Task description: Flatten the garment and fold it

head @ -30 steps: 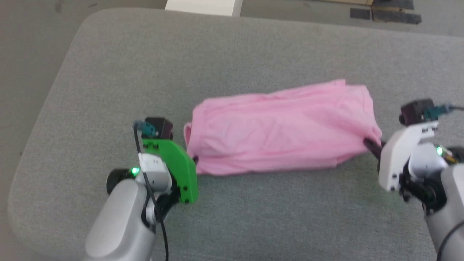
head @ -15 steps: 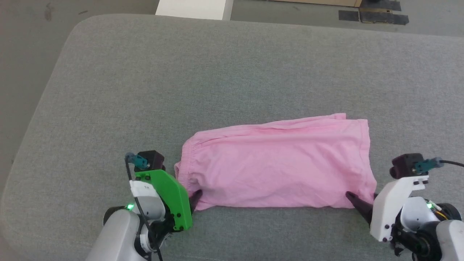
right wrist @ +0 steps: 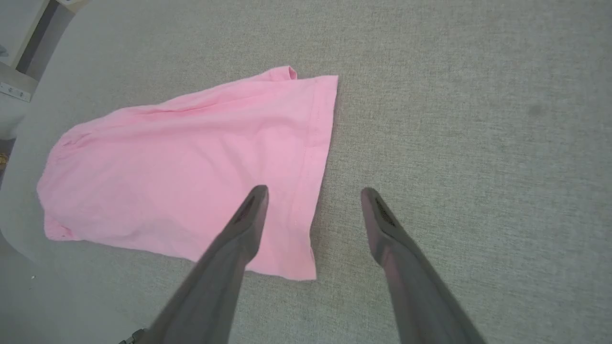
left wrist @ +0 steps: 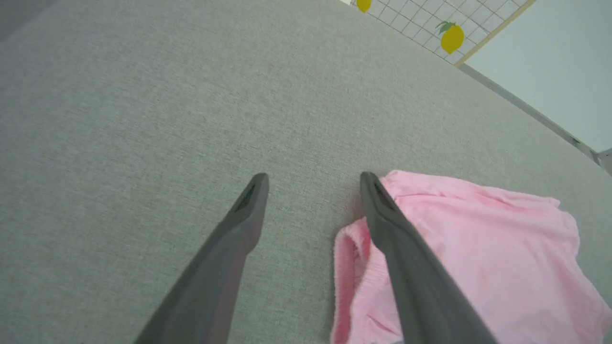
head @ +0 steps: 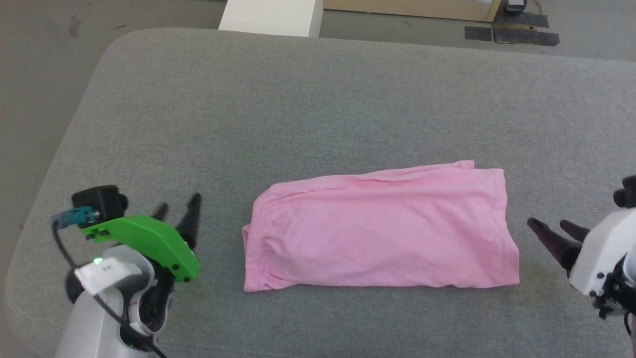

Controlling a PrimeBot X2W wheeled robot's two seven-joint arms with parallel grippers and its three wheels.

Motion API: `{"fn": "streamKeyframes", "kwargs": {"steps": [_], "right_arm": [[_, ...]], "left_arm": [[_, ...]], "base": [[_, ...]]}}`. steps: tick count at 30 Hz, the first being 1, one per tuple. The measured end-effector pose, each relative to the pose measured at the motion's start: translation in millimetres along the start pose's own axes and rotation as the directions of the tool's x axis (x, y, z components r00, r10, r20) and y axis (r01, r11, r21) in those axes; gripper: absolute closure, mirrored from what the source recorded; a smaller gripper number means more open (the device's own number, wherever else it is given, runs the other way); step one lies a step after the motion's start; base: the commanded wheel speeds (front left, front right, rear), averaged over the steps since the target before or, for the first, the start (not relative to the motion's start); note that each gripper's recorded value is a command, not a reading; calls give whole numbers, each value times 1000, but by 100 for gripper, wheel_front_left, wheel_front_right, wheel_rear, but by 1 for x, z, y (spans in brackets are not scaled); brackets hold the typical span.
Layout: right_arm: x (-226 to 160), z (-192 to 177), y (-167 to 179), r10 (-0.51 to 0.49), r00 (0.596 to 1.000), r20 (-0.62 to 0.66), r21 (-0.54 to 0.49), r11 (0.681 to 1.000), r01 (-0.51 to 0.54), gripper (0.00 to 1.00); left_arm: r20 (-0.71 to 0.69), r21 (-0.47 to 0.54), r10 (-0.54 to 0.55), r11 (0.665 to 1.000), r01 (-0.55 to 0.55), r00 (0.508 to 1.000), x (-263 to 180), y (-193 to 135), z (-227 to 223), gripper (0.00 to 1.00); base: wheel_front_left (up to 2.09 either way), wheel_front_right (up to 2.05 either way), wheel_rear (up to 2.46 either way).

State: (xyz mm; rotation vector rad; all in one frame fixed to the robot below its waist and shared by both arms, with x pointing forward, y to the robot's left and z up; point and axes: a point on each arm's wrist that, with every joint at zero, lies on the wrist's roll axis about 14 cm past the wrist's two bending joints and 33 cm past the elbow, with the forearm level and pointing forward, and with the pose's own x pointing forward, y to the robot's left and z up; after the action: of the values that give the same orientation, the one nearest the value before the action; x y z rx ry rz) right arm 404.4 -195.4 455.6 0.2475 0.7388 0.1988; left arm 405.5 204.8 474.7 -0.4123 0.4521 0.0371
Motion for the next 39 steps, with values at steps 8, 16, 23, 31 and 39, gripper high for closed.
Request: {"fn": "streamKeyframes", "kwargs": {"steps": [8, 16, 23, 31, 39], "right_arm": [[33, -18, 7, 12, 993, -115, -22, 1000, -14, 0], [61, -50, 12, 27, 959, -284, -45, 998, -41, 0], [76, -57, 40, 92, 934, -344, -74, 989, -124, 0], [86, -61, 51, 104, 923, -371, -120, 980, -158, 68], [87, -52, 37, 75, 940, -333, -107, 987, -117, 100]], "left_arm": [[403, 187, -48, 982, -31, 914, -6, 2, 46, 0], [498, 232, -77, 972, -47, 864, -8, 4, 39, 0], [495, 255, -79, 965, -58, 865, -6, 5, 33, 0], [486, 246, -76, 968, -53, 871, -6, 5, 28, 0], [494, 241, -80, 969, -48, 866, -6, 3, 30, 0]], "base": [[0, 0, 0], [0, 0, 0], [0, 0, 0], [0, 0, 0], [0, 0, 0]]}}
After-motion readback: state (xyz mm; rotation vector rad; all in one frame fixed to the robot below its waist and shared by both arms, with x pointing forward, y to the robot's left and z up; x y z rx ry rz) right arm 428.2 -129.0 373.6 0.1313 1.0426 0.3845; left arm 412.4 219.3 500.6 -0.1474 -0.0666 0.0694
